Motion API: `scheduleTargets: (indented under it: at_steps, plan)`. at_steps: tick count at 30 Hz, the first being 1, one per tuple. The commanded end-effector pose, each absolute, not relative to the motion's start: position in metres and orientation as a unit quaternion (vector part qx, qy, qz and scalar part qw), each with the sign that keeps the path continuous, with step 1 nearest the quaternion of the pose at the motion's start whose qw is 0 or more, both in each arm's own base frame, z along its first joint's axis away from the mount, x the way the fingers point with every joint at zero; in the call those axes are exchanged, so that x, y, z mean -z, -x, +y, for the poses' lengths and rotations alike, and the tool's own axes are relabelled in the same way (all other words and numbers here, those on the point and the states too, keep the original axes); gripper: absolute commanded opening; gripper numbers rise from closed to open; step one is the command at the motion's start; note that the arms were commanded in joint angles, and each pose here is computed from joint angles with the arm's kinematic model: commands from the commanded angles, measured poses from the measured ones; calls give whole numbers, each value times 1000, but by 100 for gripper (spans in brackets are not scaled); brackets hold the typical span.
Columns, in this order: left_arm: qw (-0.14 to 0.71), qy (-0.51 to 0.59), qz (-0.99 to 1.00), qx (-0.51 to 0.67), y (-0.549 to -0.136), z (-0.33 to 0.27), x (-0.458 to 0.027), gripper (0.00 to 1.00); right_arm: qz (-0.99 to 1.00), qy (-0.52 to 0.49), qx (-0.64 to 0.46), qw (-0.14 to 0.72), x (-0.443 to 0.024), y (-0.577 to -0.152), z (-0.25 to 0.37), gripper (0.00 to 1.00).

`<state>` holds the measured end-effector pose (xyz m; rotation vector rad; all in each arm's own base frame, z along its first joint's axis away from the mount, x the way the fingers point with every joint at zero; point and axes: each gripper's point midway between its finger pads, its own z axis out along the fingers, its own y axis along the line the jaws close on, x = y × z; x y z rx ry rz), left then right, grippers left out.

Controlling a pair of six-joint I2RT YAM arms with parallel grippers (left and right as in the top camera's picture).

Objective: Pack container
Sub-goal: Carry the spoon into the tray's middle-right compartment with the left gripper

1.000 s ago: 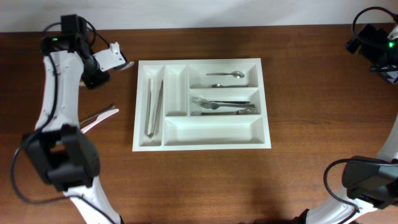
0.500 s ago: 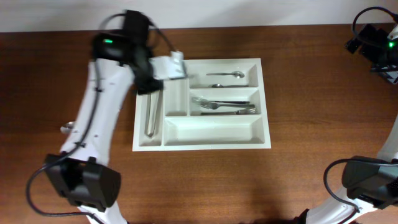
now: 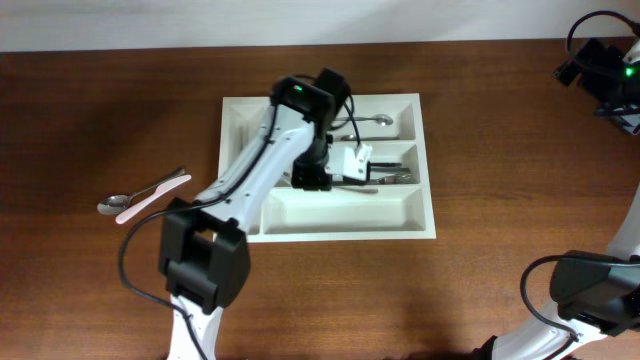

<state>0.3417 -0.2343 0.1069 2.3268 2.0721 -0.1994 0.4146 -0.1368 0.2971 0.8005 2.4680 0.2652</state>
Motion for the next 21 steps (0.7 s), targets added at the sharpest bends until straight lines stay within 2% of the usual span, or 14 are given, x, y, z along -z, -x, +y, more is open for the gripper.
scheduleTargets:
  at_steps: [1,7,21]
  plan:
    - [4,-748,656,101,-324,-251,-108,2,912,-301,-91,262,-295,-413,-142,99]
    - [0,-742,661,116,-311,-264,-109,2,912,-301,-91,262,-295,-413,-142,99]
    - [-3,-719,685,113,-311,-266,-109,2,912,-301,-91,262,-295,-413,-142,99]
